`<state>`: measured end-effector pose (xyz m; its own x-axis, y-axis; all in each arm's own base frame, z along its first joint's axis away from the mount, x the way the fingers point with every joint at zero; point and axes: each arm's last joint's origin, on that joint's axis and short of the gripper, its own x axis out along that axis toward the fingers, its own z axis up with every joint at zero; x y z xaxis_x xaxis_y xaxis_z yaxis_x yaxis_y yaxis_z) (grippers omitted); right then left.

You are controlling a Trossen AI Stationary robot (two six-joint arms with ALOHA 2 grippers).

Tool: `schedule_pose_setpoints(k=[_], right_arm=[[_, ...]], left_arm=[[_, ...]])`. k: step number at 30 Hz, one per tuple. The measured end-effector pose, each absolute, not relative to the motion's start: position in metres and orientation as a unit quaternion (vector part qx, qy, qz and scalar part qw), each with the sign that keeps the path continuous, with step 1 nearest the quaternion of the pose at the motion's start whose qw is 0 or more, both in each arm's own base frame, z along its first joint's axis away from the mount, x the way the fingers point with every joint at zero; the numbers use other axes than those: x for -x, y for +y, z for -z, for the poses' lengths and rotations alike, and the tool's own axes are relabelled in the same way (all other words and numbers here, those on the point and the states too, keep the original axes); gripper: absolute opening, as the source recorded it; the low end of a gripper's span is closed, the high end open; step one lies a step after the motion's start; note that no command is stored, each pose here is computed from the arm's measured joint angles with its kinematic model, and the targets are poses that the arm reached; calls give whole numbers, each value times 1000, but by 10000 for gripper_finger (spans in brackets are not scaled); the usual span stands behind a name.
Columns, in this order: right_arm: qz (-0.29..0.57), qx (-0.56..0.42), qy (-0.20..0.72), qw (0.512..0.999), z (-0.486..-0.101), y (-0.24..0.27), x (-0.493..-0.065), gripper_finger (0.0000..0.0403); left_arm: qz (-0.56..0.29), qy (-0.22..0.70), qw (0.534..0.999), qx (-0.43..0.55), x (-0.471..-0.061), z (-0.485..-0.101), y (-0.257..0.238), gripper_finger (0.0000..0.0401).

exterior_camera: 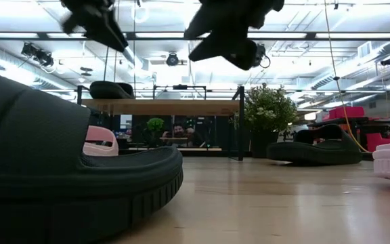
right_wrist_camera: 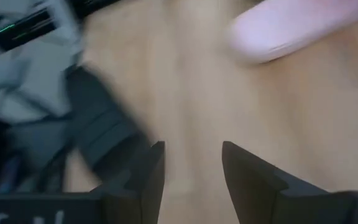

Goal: Pick and place slides into the shelf
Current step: Put the bottom left black slipper on the shelf

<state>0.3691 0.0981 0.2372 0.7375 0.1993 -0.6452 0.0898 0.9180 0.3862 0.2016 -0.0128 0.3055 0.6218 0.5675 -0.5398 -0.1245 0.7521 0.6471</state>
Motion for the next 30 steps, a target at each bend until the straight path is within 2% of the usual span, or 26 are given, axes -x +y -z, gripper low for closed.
schedule_pose_setpoints(k=[5,10,12,17,21,26,30], right_arm=[[-80,-241,366,896,-224,132,-371,165],[-96,-252,368,890,-208,154,-374,165],[-107,-256,370,887,-200,162,-376,165],[-148,-292,351,877,-187,176,-384,165],[-160,-324,349,865,-186,178,-386,165],[-179,-352,346,851,-190,177,-389,165],[-185,-354,349,848,-190,174,-390,165]], left_arm=[[-51,369,902,-219,-197,-302,-51,161],[135,345,909,-190,-188,-303,-89,154],[173,326,914,-171,-189,-303,-103,153],[223,311,907,-177,-195,-293,-138,159],[241,351,880,-212,-210,-262,-163,166],[208,380,851,-295,-228,-223,-180,163],[205,370,854,-302,-240,-209,-189,157]])
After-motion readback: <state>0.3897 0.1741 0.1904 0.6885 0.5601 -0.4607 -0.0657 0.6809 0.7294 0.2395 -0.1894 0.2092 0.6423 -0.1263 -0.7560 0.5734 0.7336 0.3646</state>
